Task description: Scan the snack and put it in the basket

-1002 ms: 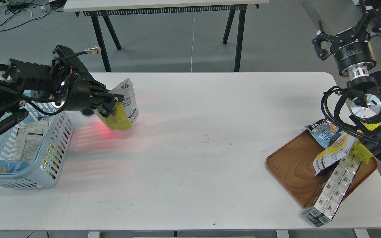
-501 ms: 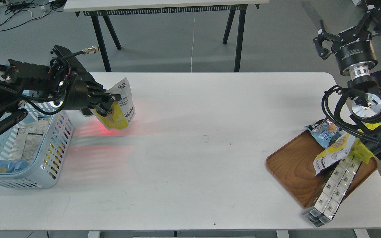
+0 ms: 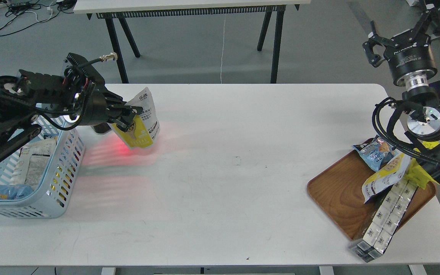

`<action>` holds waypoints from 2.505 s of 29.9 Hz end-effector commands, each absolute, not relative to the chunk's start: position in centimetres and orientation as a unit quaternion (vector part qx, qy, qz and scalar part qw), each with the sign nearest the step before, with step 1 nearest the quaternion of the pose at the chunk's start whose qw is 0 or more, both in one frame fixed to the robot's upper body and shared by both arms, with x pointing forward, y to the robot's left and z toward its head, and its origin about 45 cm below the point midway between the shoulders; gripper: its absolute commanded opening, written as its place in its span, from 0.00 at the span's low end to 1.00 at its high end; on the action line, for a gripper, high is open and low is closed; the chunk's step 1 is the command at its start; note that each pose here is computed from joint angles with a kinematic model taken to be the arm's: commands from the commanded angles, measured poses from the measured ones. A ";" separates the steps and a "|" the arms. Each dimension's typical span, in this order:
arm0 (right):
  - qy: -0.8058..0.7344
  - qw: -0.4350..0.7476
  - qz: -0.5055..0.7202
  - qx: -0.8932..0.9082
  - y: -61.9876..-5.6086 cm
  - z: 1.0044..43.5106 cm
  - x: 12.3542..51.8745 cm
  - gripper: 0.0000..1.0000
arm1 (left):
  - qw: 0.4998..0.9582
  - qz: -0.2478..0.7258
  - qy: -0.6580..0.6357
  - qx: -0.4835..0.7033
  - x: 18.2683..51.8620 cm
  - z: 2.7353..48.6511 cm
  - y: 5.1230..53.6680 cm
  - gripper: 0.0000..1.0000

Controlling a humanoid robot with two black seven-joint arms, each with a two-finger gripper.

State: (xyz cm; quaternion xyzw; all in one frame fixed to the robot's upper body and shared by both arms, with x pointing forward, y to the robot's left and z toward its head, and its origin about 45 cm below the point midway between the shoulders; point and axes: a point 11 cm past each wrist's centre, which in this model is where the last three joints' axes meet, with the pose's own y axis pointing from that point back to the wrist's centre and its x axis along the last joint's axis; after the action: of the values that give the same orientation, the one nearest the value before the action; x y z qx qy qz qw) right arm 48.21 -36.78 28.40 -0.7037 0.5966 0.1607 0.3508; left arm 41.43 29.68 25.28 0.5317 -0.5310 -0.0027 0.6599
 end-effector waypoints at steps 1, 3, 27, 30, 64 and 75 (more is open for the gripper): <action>0.595 0.351 0.162 -0.704 -36.6 28.4 48.2 0.99 | 0.660 -0.003 -0.535 0.528 41.4 25.6 29.5 0.00; 0.595 0.351 0.162 -0.704 -36.6 28.3 48.2 0.99 | 0.659 -0.004 -0.537 0.526 41.3 25.7 29.4 0.00; 0.596 0.351 0.163 -0.704 -36.6 28.2 48.2 0.99 | 0.566 0.037 -0.577 0.587 36.3 38.6 38.5 0.02; 0.595 0.352 0.165 -0.704 -36.4 28.1 48.2 0.99 | 0.552 0.042 -0.560 0.616 35.3 39.3 41.0 0.02; 0.599 0.349 0.161 -0.703 -36.9 28.2 48.1 0.99 | 0.602 0.046 -0.476 0.639 32.9 36.0 45.0 0.23; 0.600 0.349 0.158 -0.702 -37.1 28.4 48.2 0.99 | 0.707 0.198 -0.463 0.497 36.1 39.7 41.8 0.95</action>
State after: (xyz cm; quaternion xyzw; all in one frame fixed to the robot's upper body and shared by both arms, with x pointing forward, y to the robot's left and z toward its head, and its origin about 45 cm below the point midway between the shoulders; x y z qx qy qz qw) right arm 48.09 -37.04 28.15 -0.7023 0.5998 0.1608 0.3480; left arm 34.31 43.11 37.48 0.5756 -0.4743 0.1157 0.6560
